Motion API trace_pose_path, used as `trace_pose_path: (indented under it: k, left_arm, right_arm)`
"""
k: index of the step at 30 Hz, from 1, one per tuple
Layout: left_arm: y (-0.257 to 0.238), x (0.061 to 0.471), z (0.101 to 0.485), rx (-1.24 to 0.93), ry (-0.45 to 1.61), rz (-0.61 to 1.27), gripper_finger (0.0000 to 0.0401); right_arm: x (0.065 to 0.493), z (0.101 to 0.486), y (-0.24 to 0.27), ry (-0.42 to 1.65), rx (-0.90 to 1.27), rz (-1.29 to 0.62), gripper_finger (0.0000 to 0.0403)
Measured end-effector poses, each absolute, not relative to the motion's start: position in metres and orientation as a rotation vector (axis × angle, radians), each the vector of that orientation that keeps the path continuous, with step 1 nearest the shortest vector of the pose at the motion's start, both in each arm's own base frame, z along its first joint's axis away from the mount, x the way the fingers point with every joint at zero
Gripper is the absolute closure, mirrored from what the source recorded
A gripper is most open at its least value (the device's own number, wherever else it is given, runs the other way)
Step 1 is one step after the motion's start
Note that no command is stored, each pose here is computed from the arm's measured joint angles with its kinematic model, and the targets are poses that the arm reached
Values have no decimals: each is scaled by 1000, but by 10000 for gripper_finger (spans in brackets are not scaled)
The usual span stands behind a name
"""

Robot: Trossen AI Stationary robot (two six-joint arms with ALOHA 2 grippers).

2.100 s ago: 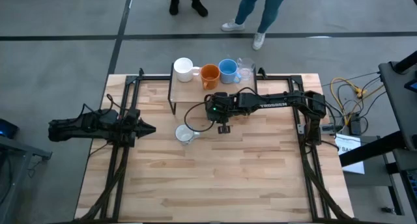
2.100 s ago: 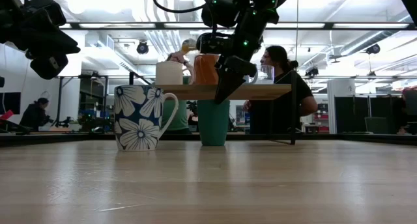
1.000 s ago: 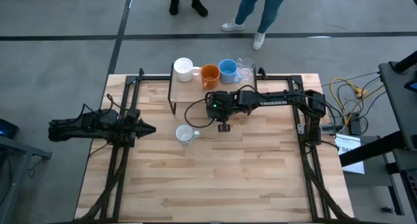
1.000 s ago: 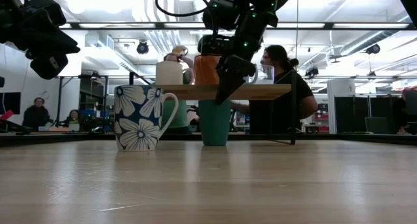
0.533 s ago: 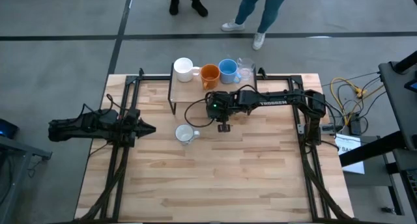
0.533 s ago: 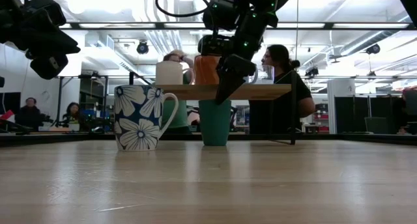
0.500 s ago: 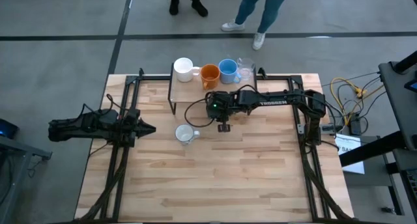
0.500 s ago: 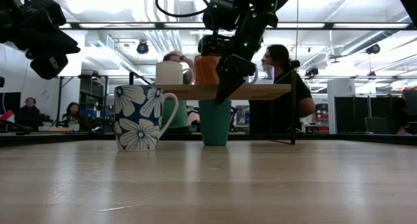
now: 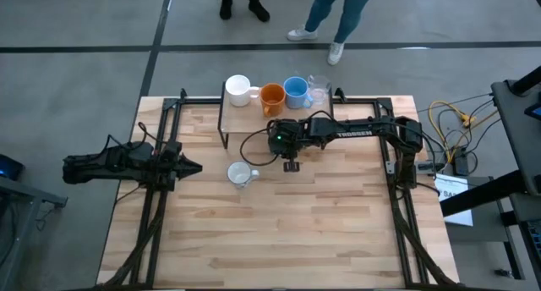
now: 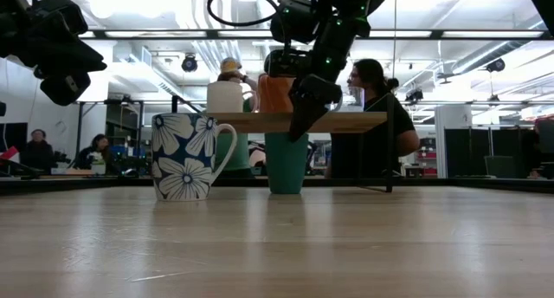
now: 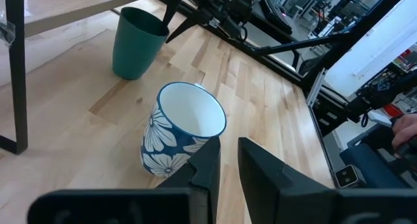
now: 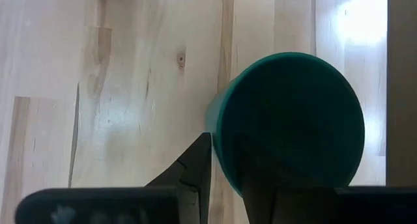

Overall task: Stack small to large cups/mugs on shelf
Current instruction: Put the green cup on the shelf

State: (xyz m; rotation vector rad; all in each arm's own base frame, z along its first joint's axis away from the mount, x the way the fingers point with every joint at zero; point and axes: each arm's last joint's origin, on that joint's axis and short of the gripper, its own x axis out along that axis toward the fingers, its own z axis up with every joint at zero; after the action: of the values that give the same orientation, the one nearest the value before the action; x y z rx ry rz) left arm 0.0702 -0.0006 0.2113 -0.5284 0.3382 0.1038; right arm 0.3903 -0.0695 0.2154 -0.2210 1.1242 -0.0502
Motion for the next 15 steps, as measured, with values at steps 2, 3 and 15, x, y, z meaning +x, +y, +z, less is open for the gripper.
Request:
trace_pose_path:
  k: [2,3,15]
  left_arm:
    - [-1,70,211,-528,338,103,361]
    - [-1,70,211,-529,339,102,361]
    - [-1,70,211,-529,339,100,361]
  right_arm:
    - [390,215,-70,1124,-222,-50,353]
    - [390,215,-70,1124,-222,-50,360]
    - [390,215,-69,1125,-227,-46,393]
